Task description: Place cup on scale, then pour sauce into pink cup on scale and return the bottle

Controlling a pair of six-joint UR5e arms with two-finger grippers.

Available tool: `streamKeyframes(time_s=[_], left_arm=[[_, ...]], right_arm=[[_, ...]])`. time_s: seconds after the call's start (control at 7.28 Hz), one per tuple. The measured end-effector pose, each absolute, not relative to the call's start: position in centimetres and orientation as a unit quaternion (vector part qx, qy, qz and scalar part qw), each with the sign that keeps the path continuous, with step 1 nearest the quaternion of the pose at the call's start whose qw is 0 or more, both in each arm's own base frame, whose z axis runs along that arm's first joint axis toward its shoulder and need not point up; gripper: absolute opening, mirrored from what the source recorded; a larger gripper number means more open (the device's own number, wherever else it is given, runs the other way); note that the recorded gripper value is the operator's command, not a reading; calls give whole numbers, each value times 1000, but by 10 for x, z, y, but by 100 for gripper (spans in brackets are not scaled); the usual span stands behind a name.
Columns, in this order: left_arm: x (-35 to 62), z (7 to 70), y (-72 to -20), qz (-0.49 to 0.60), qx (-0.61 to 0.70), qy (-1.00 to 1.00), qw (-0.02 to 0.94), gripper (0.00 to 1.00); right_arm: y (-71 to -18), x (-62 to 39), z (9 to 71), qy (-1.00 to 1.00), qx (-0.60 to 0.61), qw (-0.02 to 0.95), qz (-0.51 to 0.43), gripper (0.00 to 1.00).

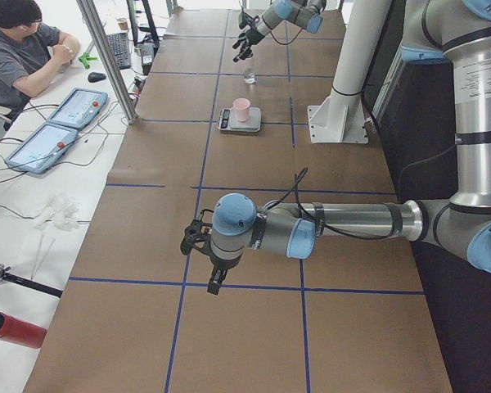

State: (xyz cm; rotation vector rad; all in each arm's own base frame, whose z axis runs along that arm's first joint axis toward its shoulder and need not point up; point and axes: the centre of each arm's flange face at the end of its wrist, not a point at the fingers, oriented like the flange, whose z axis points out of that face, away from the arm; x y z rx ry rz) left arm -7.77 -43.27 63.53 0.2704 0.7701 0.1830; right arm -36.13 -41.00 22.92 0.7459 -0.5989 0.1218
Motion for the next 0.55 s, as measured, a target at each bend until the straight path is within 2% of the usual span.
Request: streamKeyframes(time_s=[0.27, 0.55], left_arm=[[-77, 635, -433, 90, 132, 374, 914, 100], [-77, 634, -433, 90, 132, 374, 914, 100]], right_arm=[[-474, -262, 278, -261, 302, 917, -21, 100], [-524, -170, 363, -250, 224, 937, -94, 100]])
